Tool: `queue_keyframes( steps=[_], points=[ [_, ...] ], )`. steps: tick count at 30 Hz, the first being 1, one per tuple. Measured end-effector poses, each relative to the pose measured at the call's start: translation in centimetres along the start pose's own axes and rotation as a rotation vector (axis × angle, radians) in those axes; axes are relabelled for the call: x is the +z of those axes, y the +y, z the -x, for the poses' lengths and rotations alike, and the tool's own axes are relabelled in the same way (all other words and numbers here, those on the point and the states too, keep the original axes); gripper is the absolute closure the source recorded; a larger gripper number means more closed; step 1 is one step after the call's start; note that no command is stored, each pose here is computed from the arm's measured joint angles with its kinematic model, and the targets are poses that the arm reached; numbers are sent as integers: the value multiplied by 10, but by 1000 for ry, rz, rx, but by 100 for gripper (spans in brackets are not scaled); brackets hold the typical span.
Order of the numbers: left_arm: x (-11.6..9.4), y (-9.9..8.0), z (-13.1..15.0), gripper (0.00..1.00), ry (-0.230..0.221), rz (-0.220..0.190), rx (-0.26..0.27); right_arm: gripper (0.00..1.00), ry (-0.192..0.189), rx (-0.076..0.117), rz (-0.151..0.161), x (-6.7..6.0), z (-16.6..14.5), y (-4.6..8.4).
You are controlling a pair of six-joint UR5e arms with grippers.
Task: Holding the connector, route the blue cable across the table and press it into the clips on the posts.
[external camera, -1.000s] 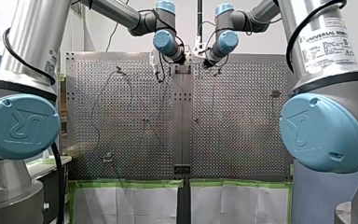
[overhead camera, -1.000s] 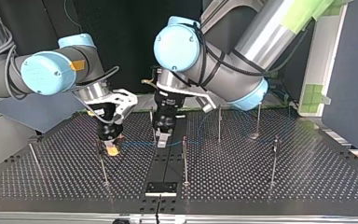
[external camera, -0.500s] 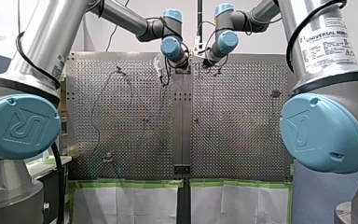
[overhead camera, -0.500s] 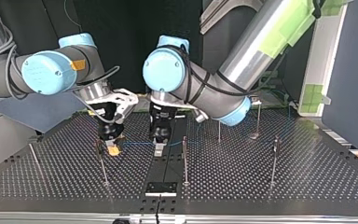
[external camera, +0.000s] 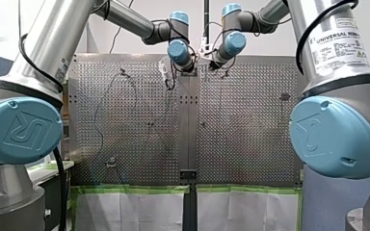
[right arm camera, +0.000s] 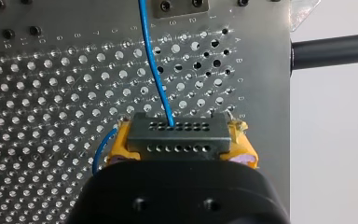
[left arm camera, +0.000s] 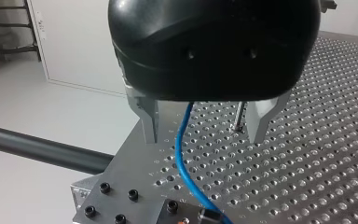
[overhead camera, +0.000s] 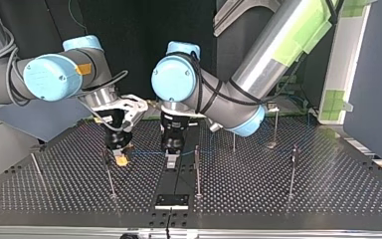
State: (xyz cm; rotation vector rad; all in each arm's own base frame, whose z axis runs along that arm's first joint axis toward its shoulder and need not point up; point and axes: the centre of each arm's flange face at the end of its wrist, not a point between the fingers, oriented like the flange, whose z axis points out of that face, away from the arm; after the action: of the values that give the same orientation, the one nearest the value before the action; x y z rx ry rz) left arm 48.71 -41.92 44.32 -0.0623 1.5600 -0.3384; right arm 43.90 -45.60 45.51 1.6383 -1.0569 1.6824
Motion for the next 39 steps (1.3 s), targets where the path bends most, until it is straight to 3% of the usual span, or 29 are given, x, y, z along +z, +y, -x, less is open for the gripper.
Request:
queue_keyframes(
  steps=[1, 2, 3, 5, 20, 25, 30, 39],
  points=[
    [0, 0, 0, 62, 0, 1, 0, 100, 0, 0, 0, 0, 0, 0],
    [0, 0, 0, 76, -1, 1, 0, 100, 0, 0, 0, 0, 0, 0],
    [0, 0, 0, 76, -1, 1, 0, 100, 0, 0, -1, 0, 0, 0],
    [0, 0, 0, 100, -3, 4, 0, 100, 0, 0, -2, 0, 0, -1],
    [-7, -2, -3, 100, 5, 35, 7, 100, -9, 1, 3, 0, 5, 2],
    [-23, -9, -20, 100, 44, 56, 43, 100, -41, 2, 12, -3, 21, 6],
    [-40, -18, -41, 100, 55, 64, 49, 100, -82, 3, 20, -8, 40, 10],
    [-44, -7, -72, 100, 56, 83, 37, 100, -138, -5, 23, -17, 68, 10]
  ],
)
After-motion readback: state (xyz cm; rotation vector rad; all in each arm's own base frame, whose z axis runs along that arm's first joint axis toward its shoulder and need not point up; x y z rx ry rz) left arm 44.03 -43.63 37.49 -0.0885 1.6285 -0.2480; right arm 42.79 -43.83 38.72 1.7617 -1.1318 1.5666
